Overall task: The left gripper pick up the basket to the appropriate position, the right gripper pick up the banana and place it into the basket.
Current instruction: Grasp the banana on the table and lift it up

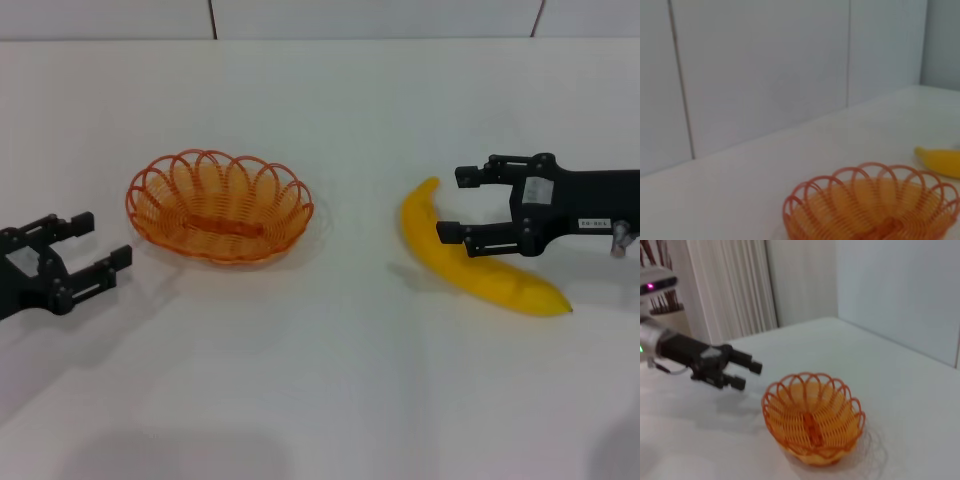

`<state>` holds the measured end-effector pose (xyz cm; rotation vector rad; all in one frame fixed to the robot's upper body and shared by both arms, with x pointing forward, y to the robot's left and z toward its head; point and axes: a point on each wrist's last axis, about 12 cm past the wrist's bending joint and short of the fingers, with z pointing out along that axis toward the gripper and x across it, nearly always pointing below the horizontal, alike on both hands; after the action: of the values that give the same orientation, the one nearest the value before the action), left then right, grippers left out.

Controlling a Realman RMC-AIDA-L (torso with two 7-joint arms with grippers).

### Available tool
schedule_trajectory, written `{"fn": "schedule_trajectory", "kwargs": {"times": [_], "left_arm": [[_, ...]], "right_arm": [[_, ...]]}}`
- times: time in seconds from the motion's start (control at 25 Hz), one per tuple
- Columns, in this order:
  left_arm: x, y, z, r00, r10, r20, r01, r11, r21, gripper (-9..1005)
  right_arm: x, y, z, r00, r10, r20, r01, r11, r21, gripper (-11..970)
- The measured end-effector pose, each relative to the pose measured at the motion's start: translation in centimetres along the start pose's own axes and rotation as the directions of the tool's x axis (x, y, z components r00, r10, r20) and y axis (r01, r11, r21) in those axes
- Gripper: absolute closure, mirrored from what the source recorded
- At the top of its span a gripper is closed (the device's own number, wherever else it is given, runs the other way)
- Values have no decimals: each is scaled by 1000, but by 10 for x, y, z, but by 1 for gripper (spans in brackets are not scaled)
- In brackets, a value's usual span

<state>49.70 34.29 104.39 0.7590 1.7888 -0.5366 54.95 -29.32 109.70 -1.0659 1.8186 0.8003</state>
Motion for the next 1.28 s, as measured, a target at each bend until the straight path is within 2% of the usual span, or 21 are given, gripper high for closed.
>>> {"fn": "schedule_trajectory", "kwargs": {"times": [0.28, 0.52, 0.64, 0.84, 1.28], "left_arm": [[1, 1, -2, 1000, -6, 18, 6, 1000, -17, 314], [3, 1, -3, 1000, -9, 29, 10, 999, -33, 314], [3, 1, -3, 1000, -8, 30, 9, 999, -33, 314], [1, 1, -1, 1000, -3, 31, 4, 1000, -26, 315], [0, 1, 0, 1000, 2, 31, -1, 1000, -23, 314]], "right_arm": [[-12, 1, 14, 990, -8, -143, 10, 1000, 13, 128], [-26, 18, 31, 970, -46, -240, 56, 998, 37, 128], [-32, 22, 35, 961, -59, -269, 75, 996, 50, 128], [-32, 19, 40, 935, -53, -350, 85, 994, 75, 129], [-30, 16, 52, 899, -38, -436, 98, 988, 117, 129]]}}
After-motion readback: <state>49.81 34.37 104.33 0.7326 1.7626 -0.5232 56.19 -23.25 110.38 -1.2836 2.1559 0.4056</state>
